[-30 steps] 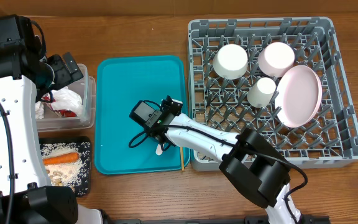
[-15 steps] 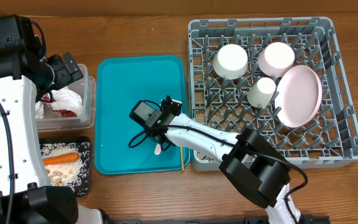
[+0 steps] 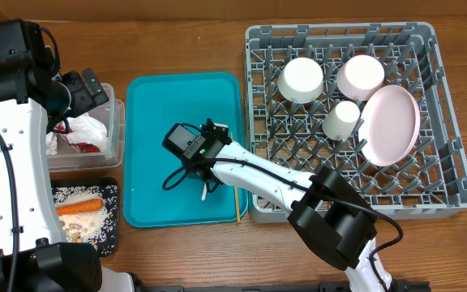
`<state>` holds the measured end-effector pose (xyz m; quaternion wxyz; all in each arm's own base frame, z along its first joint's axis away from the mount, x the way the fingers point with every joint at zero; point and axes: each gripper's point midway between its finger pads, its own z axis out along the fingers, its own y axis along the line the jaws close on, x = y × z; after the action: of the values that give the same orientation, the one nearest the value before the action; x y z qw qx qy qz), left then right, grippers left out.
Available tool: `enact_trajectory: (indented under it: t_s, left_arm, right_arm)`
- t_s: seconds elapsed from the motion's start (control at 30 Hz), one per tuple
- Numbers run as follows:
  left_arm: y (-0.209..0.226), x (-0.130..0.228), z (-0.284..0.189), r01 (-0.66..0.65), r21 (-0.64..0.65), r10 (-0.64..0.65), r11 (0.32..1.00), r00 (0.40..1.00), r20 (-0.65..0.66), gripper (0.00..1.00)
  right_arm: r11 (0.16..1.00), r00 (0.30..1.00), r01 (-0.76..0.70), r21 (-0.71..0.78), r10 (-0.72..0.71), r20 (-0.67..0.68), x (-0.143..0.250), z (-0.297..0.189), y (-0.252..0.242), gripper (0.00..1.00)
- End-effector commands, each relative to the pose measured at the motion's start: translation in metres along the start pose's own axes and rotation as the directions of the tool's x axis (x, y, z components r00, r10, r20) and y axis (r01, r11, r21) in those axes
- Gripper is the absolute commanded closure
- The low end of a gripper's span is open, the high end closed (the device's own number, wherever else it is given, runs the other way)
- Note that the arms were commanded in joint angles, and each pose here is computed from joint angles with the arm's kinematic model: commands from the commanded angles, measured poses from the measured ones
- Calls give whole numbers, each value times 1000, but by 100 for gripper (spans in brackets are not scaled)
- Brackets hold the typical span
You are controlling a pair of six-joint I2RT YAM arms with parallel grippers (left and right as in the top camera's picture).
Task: Sort waste into correct bins and load items into the dishwasher
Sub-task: 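Carry the fork into the rack center and release it upright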
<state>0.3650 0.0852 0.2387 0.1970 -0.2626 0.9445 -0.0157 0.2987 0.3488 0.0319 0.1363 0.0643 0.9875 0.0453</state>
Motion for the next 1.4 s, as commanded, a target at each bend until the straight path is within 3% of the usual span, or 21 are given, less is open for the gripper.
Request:
enact_trajectory:
  t_s: [0.0, 0.07, 0.27, 0.43, 0.63, 0.93, 1.37]
  left_arm:
    - [-3, -6, -11, 8, 14, -8, 1000, 999, 37, 0]
    - [-3, -6, -11, 8, 14, -8, 1000, 999, 37, 0]
    - [-3, -6, -11, 8, 14, -8, 1000, 999, 37, 0]
    - [-3, -6, -11, 8, 14, -8, 1000, 999, 37, 0]
    - [-3, -6, -11, 8, 14, -8, 1000, 999, 37, 0]
    - [-3, -6, -11, 8, 14, -8, 1000, 999, 37, 0]
    - [-3, -6, -11, 8, 14, -8, 1000, 999, 37, 0]
  right_arm:
    - [989, 992, 105, -103, -97, 75, -20, -48, 19, 96]
    - [972, 976, 197, -130, -183, 117, -27, -69, 22, 96]
    - [947, 950, 262, -185, -219, 220, -48, -136, 11, 96]
    - [971, 951, 229, -63, -210, 228, -72, -161, -49, 96]
    - [978, 974, 185, 97, -195, 114, -90, -150, -126, 96]
    - [970, 990, 132, 204, -137, 14, -102, -145, -194, 96]
    - [948, 981, 192, 253, -178, -79, -86, -107, -225, 96]
